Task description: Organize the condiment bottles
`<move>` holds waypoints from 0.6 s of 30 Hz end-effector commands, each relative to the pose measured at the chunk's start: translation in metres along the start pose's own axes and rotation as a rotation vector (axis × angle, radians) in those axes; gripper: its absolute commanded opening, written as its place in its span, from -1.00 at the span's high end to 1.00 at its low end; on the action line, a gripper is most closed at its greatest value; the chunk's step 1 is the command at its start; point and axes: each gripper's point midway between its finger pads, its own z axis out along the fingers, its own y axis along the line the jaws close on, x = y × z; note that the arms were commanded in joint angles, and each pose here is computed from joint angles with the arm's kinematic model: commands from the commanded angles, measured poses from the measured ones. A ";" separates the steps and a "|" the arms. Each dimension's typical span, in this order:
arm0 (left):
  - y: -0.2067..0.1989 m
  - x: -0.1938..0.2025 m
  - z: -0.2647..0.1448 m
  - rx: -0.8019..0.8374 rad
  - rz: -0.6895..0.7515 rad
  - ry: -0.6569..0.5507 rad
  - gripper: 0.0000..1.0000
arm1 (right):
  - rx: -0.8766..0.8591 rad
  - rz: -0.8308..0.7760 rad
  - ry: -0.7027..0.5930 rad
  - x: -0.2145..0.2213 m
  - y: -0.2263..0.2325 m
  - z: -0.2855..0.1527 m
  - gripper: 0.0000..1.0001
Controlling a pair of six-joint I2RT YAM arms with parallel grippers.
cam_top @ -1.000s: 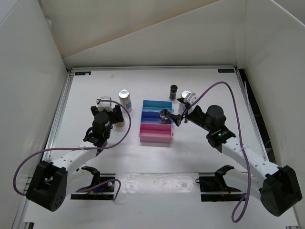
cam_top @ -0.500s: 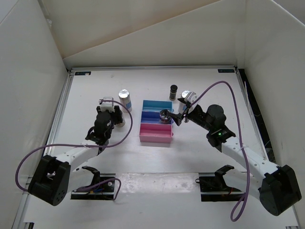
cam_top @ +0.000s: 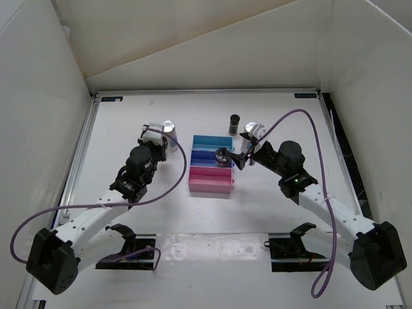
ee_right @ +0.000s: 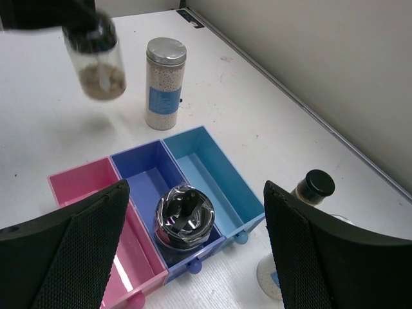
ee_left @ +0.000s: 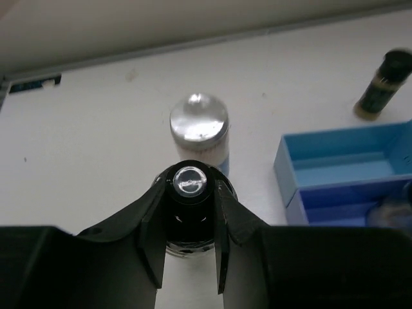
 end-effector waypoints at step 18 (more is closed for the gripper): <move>-0.097 -0.123 -0.025 0.328 -0.108 -0.195 0.98 | 0.042 0.006 -0.027 -0.001 -0.006 -0.012 -0.70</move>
